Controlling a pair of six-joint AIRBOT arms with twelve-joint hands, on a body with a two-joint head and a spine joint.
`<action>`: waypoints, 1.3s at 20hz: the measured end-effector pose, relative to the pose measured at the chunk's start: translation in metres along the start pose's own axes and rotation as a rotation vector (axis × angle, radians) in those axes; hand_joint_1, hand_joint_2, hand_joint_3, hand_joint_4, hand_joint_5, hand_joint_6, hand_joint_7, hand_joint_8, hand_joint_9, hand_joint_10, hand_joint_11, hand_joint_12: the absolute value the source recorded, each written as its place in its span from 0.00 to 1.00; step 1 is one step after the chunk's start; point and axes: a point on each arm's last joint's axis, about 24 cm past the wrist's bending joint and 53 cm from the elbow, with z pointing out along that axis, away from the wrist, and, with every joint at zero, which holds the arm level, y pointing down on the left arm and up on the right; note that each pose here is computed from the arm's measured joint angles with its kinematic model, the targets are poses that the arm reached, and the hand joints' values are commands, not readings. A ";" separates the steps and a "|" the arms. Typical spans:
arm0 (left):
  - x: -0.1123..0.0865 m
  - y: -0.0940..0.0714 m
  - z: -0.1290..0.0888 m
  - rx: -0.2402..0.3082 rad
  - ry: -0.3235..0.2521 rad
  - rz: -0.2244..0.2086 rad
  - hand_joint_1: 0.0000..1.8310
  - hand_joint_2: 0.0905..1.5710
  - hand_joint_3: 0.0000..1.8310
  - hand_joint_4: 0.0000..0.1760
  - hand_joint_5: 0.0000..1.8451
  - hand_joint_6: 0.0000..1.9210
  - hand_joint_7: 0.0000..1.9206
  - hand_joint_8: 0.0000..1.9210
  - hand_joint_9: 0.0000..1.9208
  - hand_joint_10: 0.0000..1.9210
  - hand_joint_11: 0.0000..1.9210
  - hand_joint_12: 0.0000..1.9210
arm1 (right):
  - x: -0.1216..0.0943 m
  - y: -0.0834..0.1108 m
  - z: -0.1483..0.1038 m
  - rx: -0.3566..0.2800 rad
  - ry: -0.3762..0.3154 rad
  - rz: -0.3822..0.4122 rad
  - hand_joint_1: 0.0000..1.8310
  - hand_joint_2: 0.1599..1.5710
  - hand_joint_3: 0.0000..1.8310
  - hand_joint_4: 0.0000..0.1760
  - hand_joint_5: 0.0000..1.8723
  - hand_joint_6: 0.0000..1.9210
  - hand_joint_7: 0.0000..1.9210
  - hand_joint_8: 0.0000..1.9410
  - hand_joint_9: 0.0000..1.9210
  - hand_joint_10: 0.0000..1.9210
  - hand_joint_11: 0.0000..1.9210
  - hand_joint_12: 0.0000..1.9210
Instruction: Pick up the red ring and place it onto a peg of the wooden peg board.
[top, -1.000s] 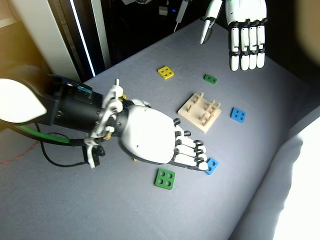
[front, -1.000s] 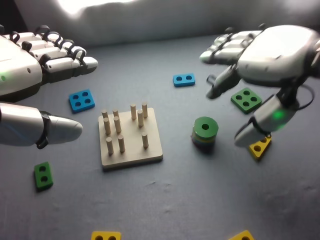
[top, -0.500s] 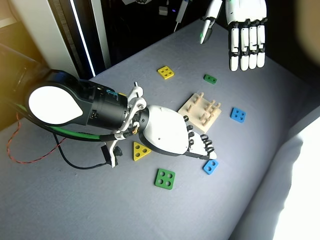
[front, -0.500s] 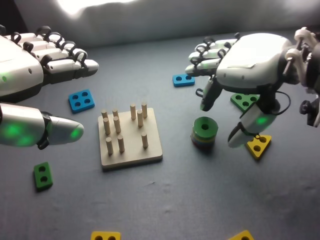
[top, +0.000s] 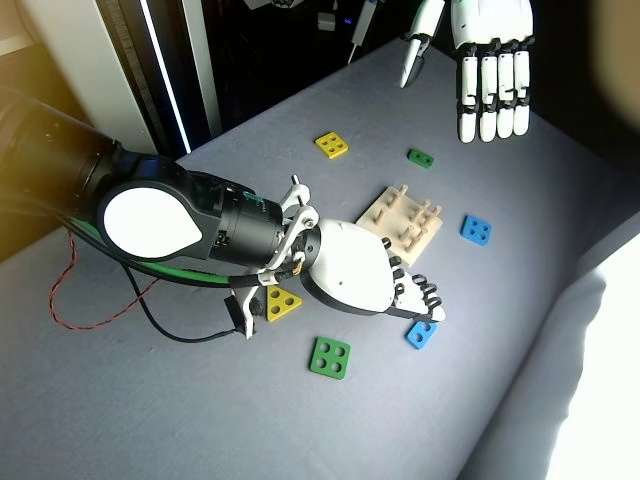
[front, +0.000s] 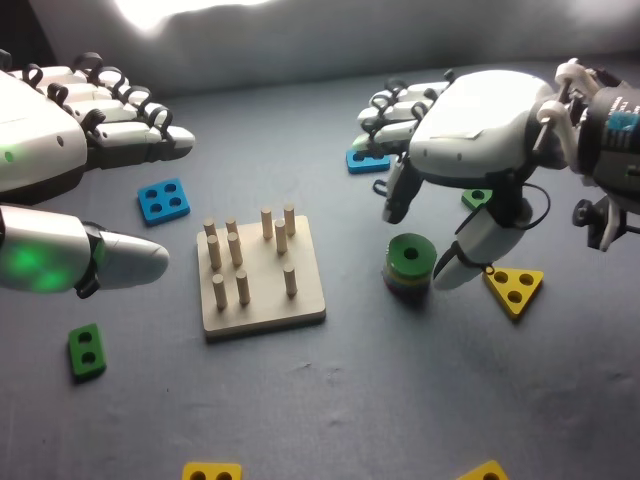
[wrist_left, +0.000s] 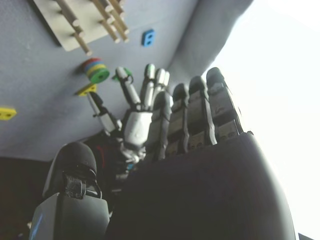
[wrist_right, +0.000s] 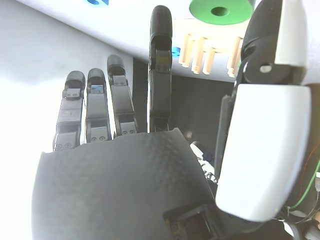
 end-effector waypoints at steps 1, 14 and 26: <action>0.000 0.000 0.000 0.000 0.000 0.000 0.00 0.78 0.00 0.00 0.06 0.00 0.04 0.00 0.01 0.00 0.00 0.00 | 0.001 0.003 0.002 -0.007 0.000 0.001 0.41 0.40 0.00 1.00 0.43 0.00 0.10 0.01 0.00 0.00 0.00 0.00; 0.000 0.000 0.000 0.000 0.000 0.000 0.00 0.78 0.00 0.00 0.08 0.01 0.06 0.01 0.03 0.01 0.02 0.01 | 0.025 0.009 0.005 -0.026 0.038 -0.018 0.39 0.42 0.00 1.00 0.48 0.01 0.02 0.01 0.00 0.00 0.00 0.00; 0.000 0.000 0.000 -0.001 0.000 0.000 0.00 0.77 0.00 0.00 0.07 0.00 0.05 0.00 0.02 0.01 0.02 0.01 | 0.031 0.012 0.005 -0.038 0.043 -0.037 0.43 0.44 0.01 1.00 0.46 0.00 0.01 0.00 0.00 0.00 0.00 0.00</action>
